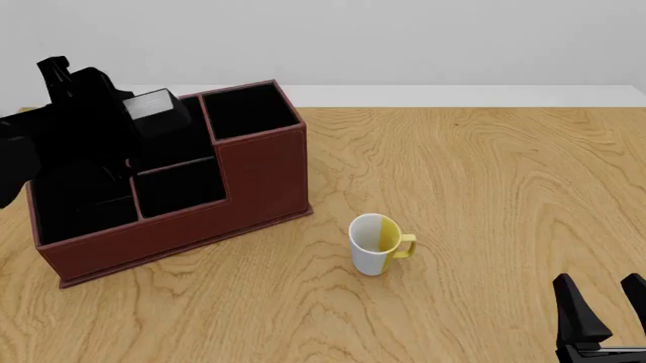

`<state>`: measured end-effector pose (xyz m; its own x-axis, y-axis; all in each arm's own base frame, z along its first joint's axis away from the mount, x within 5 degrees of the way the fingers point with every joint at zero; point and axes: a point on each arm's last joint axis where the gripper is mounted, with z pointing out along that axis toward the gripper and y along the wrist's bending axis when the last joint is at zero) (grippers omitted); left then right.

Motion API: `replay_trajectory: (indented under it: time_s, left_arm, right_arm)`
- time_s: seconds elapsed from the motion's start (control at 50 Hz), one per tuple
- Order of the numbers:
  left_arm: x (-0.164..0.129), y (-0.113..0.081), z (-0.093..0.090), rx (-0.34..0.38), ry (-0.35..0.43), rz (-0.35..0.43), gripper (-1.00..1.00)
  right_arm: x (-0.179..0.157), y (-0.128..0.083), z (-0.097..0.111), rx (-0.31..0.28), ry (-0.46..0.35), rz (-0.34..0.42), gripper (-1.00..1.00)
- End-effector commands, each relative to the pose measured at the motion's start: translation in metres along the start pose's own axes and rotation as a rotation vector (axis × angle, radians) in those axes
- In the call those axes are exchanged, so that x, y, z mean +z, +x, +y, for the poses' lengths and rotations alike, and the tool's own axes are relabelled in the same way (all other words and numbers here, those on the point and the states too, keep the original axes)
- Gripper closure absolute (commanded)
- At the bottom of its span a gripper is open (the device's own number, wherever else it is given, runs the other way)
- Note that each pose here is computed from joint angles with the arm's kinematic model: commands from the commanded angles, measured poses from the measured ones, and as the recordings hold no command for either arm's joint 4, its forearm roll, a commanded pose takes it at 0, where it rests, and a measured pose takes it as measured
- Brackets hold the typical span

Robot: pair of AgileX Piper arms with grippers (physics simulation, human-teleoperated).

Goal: Pick up the book and place it in the front compartment of the caddy.

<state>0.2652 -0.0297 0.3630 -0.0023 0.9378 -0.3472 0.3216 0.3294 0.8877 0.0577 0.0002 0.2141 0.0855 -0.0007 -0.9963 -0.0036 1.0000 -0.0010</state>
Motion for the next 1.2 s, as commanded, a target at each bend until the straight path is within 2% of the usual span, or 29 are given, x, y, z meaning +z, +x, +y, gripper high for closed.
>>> replay_trajectory:
  time_s: [0.02,0.52,1.2]
  left_arm:
    - [0.002,-0.002,0.000,0.035,-0.027,-0.013,1.00]
    - [0.019,0.011,-0.018,0.041,-0.007,0.016,1.00]
    - [0.036,0.015,-0.020,0.056,-0.016,0.022,1.00]
  right_arm:
    - [0.000,0.000,0.000,0.000,0.000,0.000,-1.00]
    - [0.000,0.000,0.000,0.000,0.000,0.000,-1.00]
    - [0.000,0.000,0.000,0.000,0.000,0.000,-1.00]
